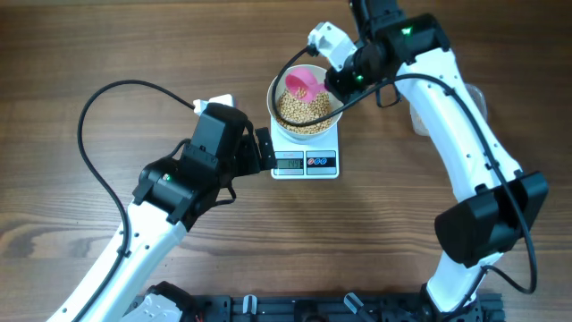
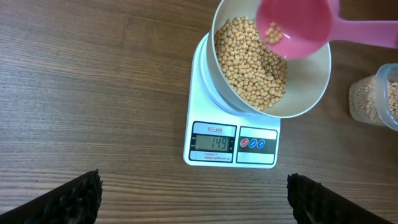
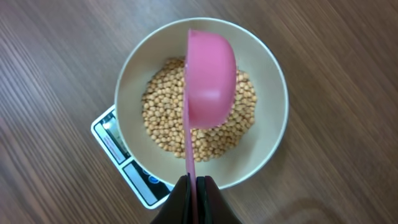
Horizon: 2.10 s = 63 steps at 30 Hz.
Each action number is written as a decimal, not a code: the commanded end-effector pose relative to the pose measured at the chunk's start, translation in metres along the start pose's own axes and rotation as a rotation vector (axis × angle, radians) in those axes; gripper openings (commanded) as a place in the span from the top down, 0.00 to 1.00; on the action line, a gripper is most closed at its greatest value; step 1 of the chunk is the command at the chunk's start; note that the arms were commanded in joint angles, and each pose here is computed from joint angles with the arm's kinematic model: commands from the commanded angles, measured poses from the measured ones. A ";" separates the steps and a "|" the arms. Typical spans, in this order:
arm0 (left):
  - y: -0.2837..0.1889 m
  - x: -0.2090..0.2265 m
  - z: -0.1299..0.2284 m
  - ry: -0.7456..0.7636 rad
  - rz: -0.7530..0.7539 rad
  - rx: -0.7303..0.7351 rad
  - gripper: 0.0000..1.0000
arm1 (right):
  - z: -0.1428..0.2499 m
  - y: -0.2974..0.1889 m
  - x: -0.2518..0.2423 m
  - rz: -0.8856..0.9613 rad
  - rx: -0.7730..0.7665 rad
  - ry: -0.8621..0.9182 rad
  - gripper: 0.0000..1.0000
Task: Scoop item into bowl and weigh 150g on scale
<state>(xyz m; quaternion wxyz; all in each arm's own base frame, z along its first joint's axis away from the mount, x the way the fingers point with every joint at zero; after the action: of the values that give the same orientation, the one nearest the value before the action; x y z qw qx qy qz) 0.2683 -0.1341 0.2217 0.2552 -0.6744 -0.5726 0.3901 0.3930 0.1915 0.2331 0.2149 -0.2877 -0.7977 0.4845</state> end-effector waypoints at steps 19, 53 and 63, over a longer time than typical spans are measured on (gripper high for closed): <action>-0.002 0.002 -0.003 0.004 -0.006 -0.015 0.00 | -0.005 -0.019 -0.008 -0.027 -0.071 0.129 0.96; -0.002 0.002 -0.003 0.004 -0.006 -0.015 0.00 | -0.006 -0.021 -0.025 0.059 -0.078 0.101 0.96; -0.002 0.002 -0.003 0.004 -0.006 -0.015 0.00 | -0.007 -0.018 -0.013 0.037 -0.064 0.059 0.96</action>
<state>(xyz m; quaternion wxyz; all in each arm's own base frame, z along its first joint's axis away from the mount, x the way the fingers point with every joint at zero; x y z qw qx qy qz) 0.2683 -0.1341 0.2217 0.2552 -0.6744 -0.5726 0.3901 0.4052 0.1794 0.2361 0.2362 -0.3175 -0.7948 0.4600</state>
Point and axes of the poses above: each gripper's point midway between its finger pads, its own y axis out along the fingers, its own x axis along the line the jaws close on, z = x × y, the point moved 4 cm from there along -y, back along the fingers, and after that the axes turned 7 degrees about y, right-handed, at the moved point
